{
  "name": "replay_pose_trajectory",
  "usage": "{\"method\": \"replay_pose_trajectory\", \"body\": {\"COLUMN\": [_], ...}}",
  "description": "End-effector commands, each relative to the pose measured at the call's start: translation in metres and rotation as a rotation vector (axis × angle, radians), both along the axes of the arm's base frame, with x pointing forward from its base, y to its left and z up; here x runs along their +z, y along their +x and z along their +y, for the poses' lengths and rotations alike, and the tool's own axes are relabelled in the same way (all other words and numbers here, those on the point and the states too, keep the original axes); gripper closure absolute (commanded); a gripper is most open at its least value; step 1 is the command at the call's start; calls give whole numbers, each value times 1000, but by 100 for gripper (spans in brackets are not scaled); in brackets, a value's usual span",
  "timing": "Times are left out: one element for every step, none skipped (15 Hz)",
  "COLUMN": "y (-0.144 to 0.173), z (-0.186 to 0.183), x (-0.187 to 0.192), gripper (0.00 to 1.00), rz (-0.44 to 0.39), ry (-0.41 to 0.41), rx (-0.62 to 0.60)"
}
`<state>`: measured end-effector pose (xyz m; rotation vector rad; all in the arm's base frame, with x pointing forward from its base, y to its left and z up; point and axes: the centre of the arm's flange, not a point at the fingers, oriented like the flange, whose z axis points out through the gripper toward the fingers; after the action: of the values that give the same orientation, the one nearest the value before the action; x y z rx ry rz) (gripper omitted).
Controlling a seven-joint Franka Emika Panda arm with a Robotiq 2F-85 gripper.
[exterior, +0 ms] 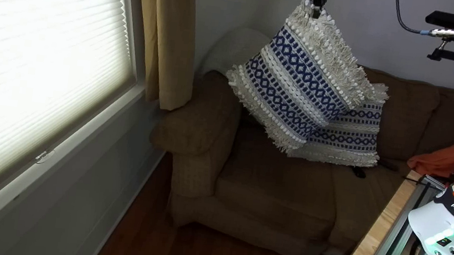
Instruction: Turn the pillow on the left around
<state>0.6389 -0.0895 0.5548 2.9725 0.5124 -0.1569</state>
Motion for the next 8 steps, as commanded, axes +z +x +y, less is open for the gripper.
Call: {"method": "replay_pose_trajectory", "body": {"y": [-17, -14, -12, -9, -6, -2, 3, 7], "z": [-10, -9, -8, -7, -5, -3, -1, 0], "x": [15, 13, 10, 6, 2, -3, -10, -18], "gripper": [96, 96, 96, 96, 96, 96, 96, 96], "rz": [14, 21, 30, 37, 40, 51, 82, 101], "ry": [17, 23, 28, 35, 42, 52, 61, 70], "rx": [144, 167, 189, 213, 230, 244, 252, 269]}}
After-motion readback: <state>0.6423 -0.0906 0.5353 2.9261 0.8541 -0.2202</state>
